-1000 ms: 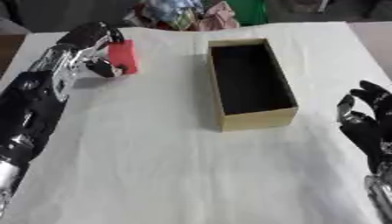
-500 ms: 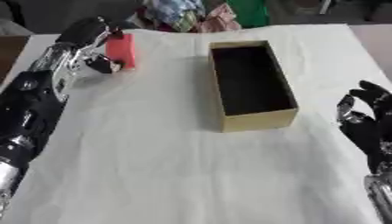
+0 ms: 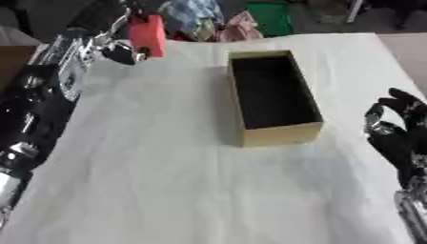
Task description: Pick up objects on the table and place them in the box.
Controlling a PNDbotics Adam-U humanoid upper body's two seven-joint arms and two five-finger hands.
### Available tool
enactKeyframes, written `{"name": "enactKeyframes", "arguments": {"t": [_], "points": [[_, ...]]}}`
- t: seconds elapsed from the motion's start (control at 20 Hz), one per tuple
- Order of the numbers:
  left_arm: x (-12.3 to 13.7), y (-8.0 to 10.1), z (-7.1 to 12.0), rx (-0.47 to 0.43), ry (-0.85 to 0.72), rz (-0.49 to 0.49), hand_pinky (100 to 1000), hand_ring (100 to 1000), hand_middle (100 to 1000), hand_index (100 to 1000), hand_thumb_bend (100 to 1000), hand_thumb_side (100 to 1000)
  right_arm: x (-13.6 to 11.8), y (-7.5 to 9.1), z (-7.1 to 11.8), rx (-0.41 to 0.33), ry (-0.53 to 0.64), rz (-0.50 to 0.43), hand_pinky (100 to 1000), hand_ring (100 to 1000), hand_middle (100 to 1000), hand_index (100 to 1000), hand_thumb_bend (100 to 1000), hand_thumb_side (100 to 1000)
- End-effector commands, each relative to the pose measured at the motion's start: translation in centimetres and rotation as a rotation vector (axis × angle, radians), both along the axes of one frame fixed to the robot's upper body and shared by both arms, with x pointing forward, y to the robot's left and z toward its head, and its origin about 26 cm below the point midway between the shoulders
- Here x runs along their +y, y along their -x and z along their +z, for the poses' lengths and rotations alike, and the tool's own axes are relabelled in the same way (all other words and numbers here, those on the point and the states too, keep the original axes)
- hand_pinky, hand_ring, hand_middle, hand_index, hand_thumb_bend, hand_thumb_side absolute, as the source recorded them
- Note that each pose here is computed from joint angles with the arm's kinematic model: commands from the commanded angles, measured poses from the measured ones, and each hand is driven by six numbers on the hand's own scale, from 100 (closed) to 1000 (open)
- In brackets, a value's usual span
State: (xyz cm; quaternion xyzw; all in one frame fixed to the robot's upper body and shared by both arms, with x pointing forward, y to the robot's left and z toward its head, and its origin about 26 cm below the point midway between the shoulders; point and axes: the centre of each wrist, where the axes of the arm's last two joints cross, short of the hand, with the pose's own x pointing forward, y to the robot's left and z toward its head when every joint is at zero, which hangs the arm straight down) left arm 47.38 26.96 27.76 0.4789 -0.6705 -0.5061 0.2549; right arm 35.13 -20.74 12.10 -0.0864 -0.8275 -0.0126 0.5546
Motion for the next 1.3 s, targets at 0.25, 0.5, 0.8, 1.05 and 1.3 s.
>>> {"name": "enactKeyframes", "arguments": {"t": [0.25,0.5,0.8,1.05,1.3], "points": [[-7.4,1.4,1.9,-0.036,-0.043,-0.270,723,630,425,671,386,124,0.6,-0.1,0.7,-0.026,0.009,0.030,655,925,689,821,100,100],[-10.9,1.7,0.6,0.003,-0.068,-0.373,729,630,426,671,372,125,1.1,-0.1,0.7,-0.026,0.006,0.050,655,925,689,821,100,100],[-13.7,1.7,-1.5,0.063,-0.108,-0.442,738,648,463,696,369,140,1.8,-0.1,0.8,-0.028,0.003,0.080,655,925,689,821,100,100],[-14.8,1.6,-3.4,0.130,-0.167,-0.470,744,665,513,729,400,150,2.2,-0.1,0.8,-0.026,0.003,0.097,655,925,689,821,100,100],[-14.7,1.5,-4.2,0.192,-0.229,-0.472,762,712,625,823,519,172,2.1,-0.1,0.7,-0.024,0.002,0.095,655,925,689,821,100,100]]}}
